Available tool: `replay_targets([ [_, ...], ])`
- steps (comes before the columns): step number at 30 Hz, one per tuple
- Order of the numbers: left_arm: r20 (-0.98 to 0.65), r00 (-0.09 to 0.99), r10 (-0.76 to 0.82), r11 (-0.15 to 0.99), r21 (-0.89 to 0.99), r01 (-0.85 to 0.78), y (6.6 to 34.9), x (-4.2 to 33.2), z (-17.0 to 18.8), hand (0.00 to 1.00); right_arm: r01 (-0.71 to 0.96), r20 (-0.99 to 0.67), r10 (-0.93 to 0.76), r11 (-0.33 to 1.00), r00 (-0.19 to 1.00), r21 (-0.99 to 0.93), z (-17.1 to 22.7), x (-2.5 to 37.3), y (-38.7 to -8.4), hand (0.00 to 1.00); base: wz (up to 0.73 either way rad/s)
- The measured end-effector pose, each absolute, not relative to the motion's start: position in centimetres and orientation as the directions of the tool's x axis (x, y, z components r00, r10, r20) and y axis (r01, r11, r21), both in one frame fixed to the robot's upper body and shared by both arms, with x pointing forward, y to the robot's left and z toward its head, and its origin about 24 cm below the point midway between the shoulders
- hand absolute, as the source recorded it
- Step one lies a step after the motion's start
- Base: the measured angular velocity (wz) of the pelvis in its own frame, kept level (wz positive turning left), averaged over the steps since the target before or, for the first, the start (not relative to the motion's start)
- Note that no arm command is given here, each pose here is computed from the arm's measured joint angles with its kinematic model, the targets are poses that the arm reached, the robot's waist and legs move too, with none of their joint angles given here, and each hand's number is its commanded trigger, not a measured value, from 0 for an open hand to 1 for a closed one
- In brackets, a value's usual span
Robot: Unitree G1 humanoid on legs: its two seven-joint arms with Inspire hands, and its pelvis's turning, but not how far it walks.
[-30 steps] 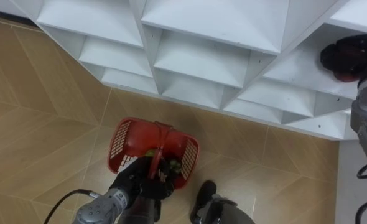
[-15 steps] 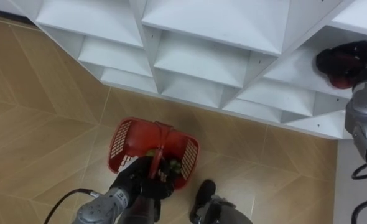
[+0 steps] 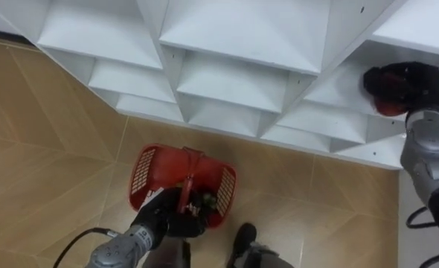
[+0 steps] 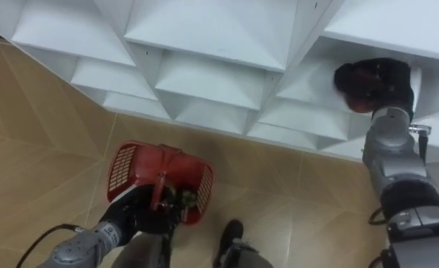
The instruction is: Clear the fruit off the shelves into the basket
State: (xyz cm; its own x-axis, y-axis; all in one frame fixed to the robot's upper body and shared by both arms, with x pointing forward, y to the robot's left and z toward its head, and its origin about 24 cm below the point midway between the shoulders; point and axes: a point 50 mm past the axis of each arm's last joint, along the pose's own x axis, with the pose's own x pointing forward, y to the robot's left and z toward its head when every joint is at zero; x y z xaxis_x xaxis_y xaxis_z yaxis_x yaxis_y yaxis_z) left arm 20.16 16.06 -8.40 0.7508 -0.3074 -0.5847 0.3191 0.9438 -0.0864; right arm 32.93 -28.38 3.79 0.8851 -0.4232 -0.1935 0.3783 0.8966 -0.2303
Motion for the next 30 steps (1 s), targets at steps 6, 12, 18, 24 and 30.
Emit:
replay_targets([
  [6,-0.59,0.751,-0.298,0.946,-0.075,0.317,16.2,20.7,-8.4,1.0,0.24,-0.219,-0.259,0.965,0.941,-0.11,1.8,32.0,-25.0,1.0,-0.05],
  [12,-0.582,0.751,-0.311,0.945,-0.105,0.309,15.5,20.4,-8.5,1.0,0.068,-0.372,-0.075,0.997,0.925,-0.031,-2.3,29.6,-21.6,1.0,-0.01],
  [18,-0.56,0.759,-0.334,0.941,-0.154,0.301,14.9,20.3,-8.4,1.0,-0.088,-0.388,0.12,0.991,0.914,0.1,-3.5,28.5,-17.9,1.0,-0.03],
  [24,-0.536,0.757,-0.373,0.927,-0.189,0.322,13.9,20.5,-8.2,1.0,-0.162,-0.373,0.202,0.977,0.906,0.138,-3.4,28.5,-17.1,1.0,-0.07],
  [30,-0.523,0.76,-0.386,0.923,-0.224,0.315,13.2,20.6,-8.1,1.0,-0.202,-0.377,0.253,0.964,0.891,0.17,-3.8,27.9,-16.3,1.0,-0.05],
])
